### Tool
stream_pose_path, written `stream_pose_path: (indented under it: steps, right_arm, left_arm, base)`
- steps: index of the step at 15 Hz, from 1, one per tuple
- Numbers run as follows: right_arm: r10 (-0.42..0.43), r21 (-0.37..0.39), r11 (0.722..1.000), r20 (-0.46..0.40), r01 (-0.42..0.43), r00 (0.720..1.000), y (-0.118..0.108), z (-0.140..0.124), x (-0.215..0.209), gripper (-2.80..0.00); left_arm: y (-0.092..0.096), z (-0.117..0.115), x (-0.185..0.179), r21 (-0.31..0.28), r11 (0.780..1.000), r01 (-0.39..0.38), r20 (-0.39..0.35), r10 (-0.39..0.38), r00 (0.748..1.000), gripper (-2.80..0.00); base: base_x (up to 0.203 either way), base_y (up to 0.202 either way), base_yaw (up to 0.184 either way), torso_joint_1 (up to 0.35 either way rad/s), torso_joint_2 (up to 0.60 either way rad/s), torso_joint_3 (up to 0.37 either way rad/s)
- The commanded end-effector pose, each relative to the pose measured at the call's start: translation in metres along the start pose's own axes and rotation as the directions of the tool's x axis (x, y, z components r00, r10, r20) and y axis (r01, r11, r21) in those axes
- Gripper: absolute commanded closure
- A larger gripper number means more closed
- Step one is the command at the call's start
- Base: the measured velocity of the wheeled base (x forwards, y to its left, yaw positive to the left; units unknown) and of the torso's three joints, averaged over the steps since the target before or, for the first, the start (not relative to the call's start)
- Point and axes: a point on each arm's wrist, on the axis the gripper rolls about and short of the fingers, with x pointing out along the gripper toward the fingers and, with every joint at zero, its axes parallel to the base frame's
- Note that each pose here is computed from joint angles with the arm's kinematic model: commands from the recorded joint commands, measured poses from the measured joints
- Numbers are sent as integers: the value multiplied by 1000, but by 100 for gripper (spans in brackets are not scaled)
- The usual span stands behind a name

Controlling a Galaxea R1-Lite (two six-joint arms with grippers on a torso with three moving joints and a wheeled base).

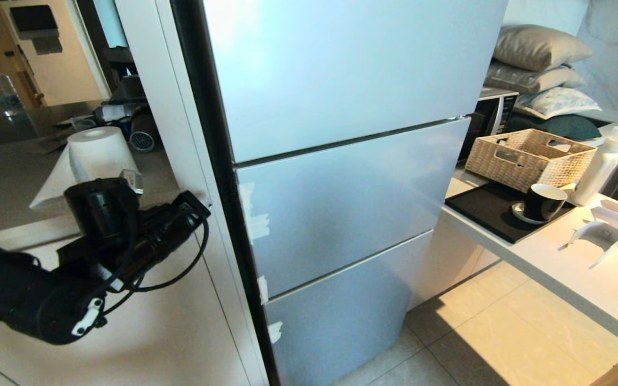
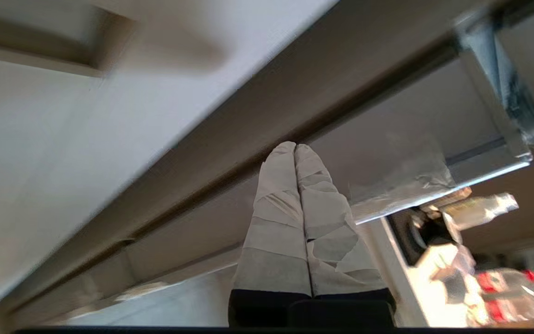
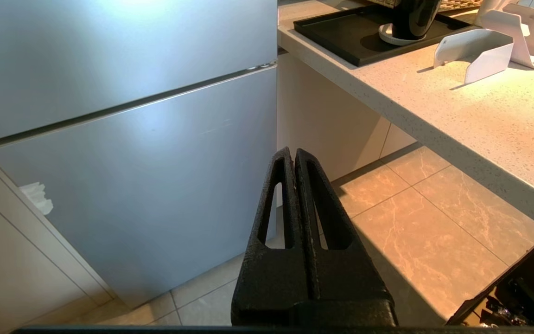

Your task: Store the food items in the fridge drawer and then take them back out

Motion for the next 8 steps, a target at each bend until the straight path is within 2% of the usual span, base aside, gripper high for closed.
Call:
stream_pose_path:
  steps: [1, 8]
  right_arm:
    - [1, 0, 1000, -1, -1, 1000, 0, 0, 0, 0]
    - [1, 0, 1000, -1, -1, 1000, 0, 0, 0, 0]
  left_arm:
    - [-5, -6, 12, -10, 999, 30, -14, -30, 999, 0]
    - [-16, -12, 39, -7, 997, 76, -3, -76, 997, 0]
  base:
    - [0, 0, 0, 0, 0, 0]
    - [0, 0, 0, 0, 0, 0]
